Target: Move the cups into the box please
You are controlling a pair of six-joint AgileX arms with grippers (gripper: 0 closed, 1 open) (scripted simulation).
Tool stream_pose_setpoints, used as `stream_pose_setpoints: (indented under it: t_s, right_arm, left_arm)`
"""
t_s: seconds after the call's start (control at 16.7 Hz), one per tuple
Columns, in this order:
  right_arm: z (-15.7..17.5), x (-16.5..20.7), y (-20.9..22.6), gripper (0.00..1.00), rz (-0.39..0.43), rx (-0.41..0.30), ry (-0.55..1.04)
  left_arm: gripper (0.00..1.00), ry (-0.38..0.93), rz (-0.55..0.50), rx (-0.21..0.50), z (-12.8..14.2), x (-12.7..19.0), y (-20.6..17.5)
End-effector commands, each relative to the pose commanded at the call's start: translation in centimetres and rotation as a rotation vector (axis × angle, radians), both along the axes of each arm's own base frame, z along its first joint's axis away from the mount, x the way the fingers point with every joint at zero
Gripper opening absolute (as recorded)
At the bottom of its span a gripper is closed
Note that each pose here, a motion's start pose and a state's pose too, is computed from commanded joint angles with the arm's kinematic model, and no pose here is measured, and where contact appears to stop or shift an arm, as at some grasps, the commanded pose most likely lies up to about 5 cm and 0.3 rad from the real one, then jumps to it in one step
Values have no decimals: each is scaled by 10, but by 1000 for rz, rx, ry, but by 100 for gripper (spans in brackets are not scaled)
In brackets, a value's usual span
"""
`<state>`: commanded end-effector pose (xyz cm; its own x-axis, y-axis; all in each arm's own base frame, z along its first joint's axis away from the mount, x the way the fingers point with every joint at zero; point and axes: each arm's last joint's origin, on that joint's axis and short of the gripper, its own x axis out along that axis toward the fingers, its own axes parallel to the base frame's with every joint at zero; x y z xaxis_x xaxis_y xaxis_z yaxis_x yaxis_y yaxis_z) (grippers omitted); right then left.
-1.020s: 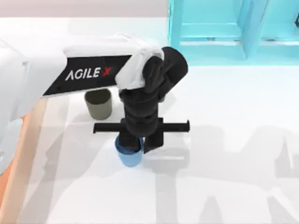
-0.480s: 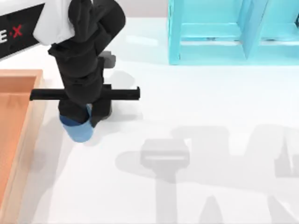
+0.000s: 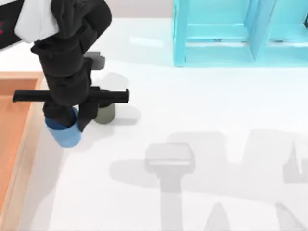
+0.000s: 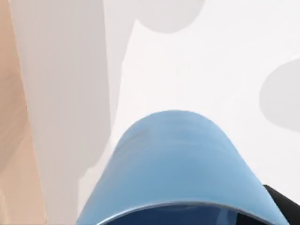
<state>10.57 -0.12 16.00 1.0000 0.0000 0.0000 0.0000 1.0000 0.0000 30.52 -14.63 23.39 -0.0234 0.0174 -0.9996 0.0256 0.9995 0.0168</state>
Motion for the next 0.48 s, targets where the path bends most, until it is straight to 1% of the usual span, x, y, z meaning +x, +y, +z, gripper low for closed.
stream_pose_setpoints:
  t_s: [0.24,0.48]
  right_arm:
    - [0,0,0,100,0,0,0]
    - [0,0,0,100,0,0,0]
  left_arm:
    - [0,3,11,1,12,-2,59]
    - [0,-4,7,0,24,-16,108]
